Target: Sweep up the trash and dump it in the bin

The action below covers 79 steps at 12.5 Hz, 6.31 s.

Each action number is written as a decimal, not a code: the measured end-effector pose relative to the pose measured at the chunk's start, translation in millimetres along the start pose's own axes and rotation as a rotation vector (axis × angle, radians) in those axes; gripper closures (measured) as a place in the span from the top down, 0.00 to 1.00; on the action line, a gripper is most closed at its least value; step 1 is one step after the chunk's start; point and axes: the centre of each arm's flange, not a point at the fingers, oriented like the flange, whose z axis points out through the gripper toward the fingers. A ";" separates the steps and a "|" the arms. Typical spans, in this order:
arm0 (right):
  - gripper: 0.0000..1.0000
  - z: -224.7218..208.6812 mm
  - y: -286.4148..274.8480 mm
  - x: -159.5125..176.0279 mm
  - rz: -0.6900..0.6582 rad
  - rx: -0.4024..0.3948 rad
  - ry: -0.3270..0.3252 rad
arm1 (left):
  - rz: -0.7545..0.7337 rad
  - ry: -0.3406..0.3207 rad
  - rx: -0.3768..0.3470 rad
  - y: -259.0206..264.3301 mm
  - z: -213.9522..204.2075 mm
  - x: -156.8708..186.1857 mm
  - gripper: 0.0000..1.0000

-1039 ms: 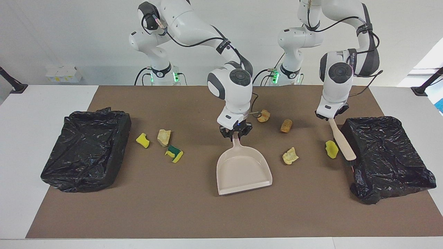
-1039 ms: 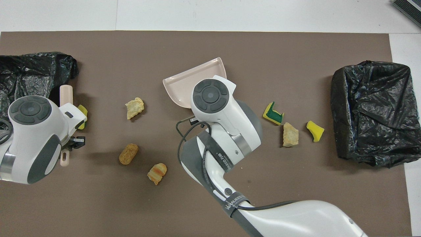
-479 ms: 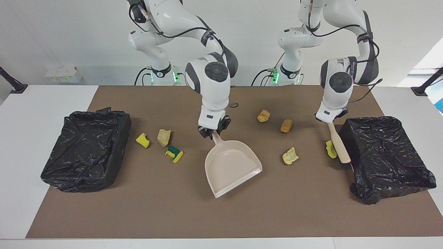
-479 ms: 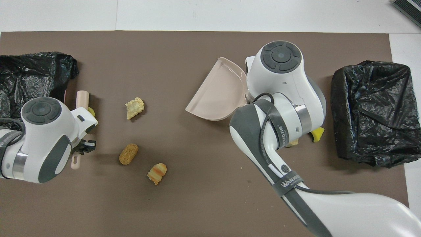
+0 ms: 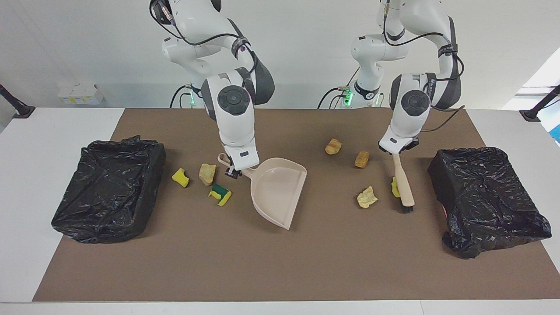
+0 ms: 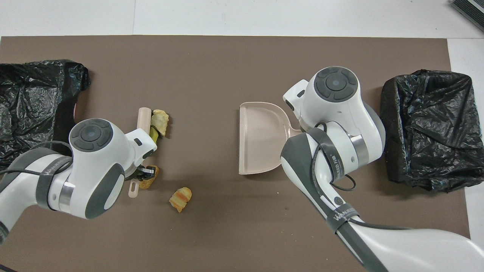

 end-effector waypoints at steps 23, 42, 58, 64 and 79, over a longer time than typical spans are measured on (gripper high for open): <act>0.32 17.0 -46.9 15.1 -0.038 -0.053 -0.112 | -0.381 -0.112 -0.085 -37.5 -4.8 -57.6 0.26; 0.32 15.2 -110.6 96.8 0.379 -0.097 -0.118 | -0.395 -0.313 0.048 1.7 26.5 -148.7 0.26; 0.32 44.4 -142.5 136.2 0.218 -0.033 -0.056 | -0.349 -0.284 -0.226 91.1 -6.8 -95.9 0.26; 0.32 68.9 -161.1 114.2 -0.019 0.034 -0.091 | -0.452 -0.360 -0.146 53.4 -63.0 -107.2 0.26; 0.15 77.1 -189.7 81.7 -0.131 0.234 -0.269 | -0.524 -0.314 -0.076 115.0 14.0 -211.7 0.26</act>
